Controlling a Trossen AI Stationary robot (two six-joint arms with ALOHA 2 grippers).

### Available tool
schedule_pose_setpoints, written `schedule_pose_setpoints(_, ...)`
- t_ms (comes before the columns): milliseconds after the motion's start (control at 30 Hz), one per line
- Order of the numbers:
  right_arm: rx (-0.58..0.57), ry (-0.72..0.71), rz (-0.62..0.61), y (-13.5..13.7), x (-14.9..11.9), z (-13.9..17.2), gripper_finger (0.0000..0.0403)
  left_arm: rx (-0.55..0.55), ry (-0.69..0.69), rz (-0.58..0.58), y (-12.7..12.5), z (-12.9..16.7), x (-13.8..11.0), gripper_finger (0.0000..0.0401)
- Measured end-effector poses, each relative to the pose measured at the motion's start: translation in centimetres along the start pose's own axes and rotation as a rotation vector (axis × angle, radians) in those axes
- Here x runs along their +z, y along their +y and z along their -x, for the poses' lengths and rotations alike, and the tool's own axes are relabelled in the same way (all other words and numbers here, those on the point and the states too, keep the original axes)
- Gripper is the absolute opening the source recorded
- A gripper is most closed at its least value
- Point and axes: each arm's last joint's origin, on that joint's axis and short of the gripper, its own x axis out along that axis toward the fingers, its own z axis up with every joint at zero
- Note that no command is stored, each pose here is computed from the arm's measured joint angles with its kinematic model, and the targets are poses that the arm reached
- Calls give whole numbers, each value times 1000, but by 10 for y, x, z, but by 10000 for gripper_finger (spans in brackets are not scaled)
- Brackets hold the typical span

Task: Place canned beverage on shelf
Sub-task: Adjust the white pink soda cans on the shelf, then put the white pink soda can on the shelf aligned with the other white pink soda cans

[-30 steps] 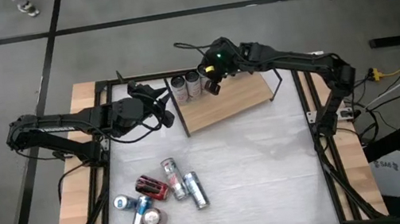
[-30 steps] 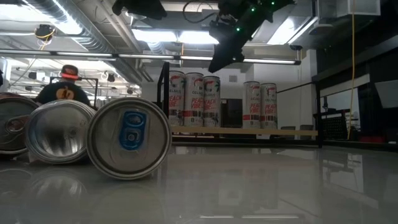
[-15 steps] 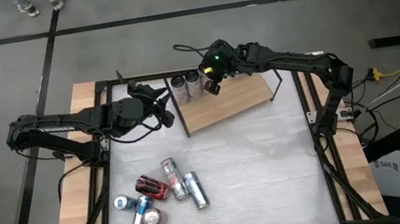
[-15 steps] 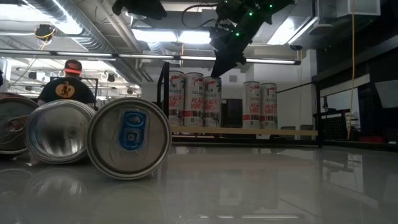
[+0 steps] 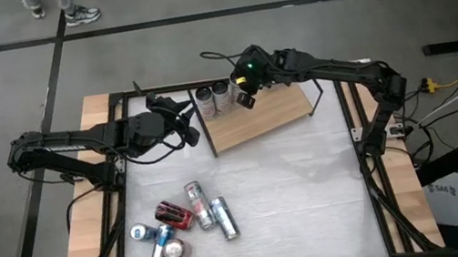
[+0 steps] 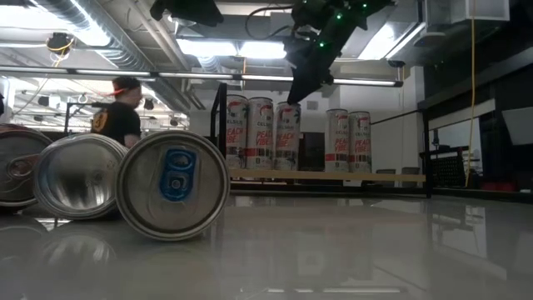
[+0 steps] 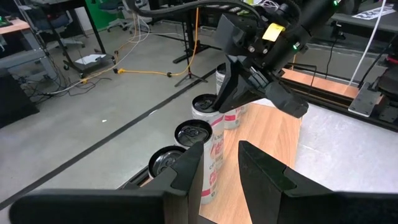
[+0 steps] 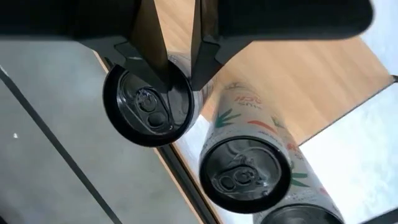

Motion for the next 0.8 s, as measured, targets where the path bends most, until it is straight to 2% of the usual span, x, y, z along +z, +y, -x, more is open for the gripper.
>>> schedule_pose_setpoints(300, -38, -45, -23, -12, 3, 17, 66, 0, 0, -2, 0, 0, 0, 92)
schedule_pose_setpoints(533, -114, -55, -79, -40, 2, 12, 66, 0, 0, -2, 0, 0, 0, 92)
schedule_pose_setpoints(800, -60, -14, -113, -57, -4, -4, 66, 0, 1, -1, 0, 0, 0, 92)
